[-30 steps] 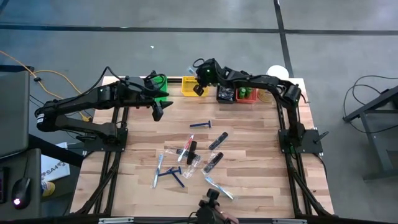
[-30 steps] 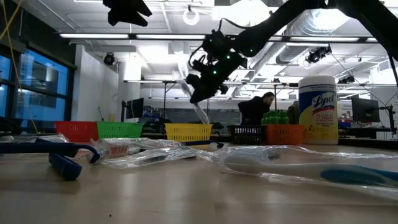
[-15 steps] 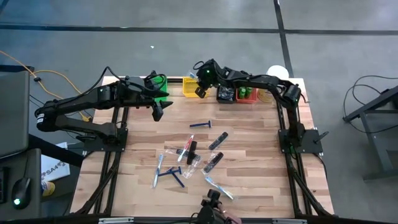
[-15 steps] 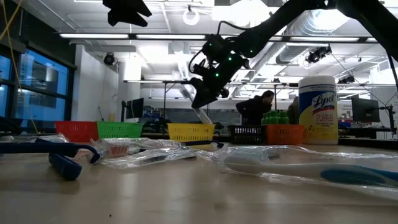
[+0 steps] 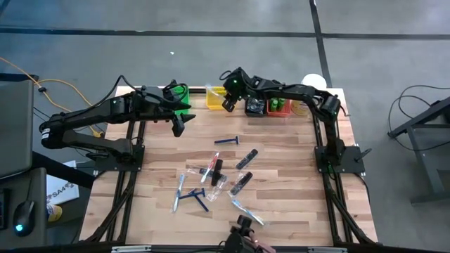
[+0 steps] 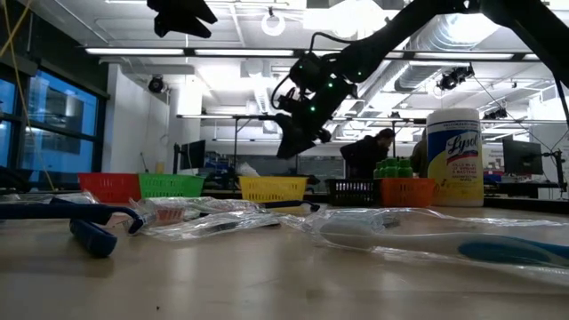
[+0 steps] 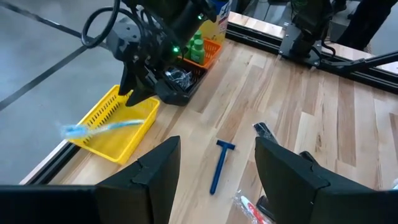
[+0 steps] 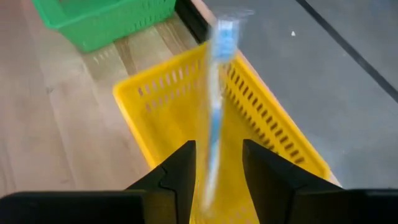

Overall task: Pick & Place Travel size toiletries
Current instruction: Put the light blue toothbrush into the yellow bin, then put the dark blue toothbrush into the yellow bin

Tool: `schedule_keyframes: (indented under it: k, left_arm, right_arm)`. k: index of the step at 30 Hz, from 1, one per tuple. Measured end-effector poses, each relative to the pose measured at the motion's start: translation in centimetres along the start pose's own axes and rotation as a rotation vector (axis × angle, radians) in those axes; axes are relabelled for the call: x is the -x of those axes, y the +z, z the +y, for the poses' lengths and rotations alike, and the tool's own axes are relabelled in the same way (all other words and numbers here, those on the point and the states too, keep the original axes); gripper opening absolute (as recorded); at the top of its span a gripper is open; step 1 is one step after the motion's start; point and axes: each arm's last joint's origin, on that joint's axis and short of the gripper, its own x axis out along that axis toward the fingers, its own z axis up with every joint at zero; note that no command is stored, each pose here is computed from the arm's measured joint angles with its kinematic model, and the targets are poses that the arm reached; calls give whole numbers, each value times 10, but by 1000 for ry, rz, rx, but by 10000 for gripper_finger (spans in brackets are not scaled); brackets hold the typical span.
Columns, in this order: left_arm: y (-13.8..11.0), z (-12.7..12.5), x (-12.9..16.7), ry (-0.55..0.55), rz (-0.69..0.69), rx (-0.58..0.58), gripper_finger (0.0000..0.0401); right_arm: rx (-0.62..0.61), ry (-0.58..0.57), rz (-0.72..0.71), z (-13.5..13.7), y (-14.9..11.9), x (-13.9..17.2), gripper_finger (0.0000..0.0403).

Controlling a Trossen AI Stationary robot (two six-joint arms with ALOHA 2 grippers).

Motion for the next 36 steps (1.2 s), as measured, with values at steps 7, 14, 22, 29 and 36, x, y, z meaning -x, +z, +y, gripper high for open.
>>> schedule_keyframes:
  k: [7, 14, 22, 29, 36]
  left_arm:
    - [1, 0, 1, -2, -9, 11, 197]
    - [-2, 2, 10, 4, 3, 84, 197]
    - [-29, 7, 12, 96, 286, 202, 197]
    - [-56, 10, 10, 222, 578, 455, 197]
    - [-81, 1, -13, 209, 744, 609, 197]
  right_arm:
    - [-69, -3, 21, 0, 10, 32, 121]
    - [-398, 65, 142, 7, 14, 91, 121]
    - [-369, 113, 296, 43, 6, 145, 121]
    - [-341, 45, 337, 77, -2, 173, 121]
    - [-307, 73, 324, 107, -5, 182, 121]
